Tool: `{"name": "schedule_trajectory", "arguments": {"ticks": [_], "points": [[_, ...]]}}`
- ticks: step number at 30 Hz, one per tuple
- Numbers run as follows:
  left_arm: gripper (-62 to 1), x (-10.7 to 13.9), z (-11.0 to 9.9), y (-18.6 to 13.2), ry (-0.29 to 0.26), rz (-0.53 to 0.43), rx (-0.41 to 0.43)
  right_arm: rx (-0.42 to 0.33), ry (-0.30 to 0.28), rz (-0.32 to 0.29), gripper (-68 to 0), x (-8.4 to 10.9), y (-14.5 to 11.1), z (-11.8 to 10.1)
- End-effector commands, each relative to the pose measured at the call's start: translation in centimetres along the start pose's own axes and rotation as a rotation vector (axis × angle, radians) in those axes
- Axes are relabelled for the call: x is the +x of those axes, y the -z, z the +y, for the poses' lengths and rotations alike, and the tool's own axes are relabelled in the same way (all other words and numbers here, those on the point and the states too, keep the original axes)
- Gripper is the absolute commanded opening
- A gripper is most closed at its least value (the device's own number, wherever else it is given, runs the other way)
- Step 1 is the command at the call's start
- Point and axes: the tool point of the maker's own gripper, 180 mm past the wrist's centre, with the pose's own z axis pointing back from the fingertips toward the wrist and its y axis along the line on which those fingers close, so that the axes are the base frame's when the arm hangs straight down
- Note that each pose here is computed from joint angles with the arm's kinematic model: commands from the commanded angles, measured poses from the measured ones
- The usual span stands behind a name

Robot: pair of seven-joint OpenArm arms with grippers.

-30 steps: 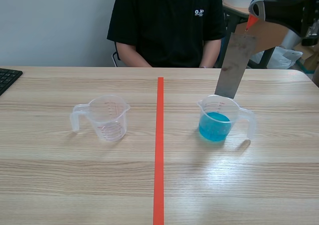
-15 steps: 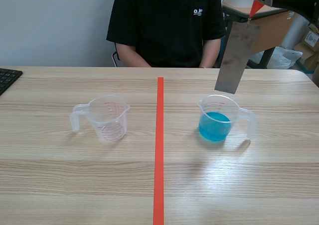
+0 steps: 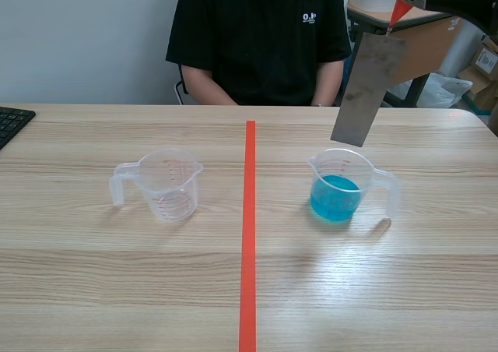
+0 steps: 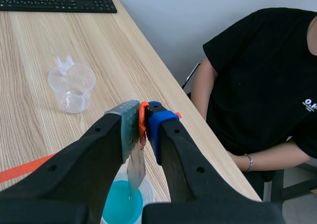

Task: Do the redox reaction experiment.
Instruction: 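Raise the plate and point at it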

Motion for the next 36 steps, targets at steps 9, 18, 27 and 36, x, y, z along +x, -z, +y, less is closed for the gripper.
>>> {"name": "schedule_trajectory", "arguments": {"ticks": [9, 18, 27, 36], "points": [[-56.0, 8.0, -0.5, 0.5, 0.268, -0.187, -0.269, -0.011, -0.016, -0.038, -65.8, 1.7, -0.4, -0.7], [-56.0, 17.5, -1.3, 1.9, 0.364, -0.38, -0.436, -0.011, -0.014, -0.037, -65.8, 1.6, -0.4, -0.7], [-56.0, 23.9, -5.8, 4.1, 0.477, -0.526, -0.525, -0.011, -0.014, -0.037, -65.8, 1.6, -0.4, -0.7], [-56.0, 27.1, -11.2, 7.9, 0.564, -0.59, -0.547, -0.011, -0.014, -0.037, -65.8, 1.6, -0.4, -0.7]]}}
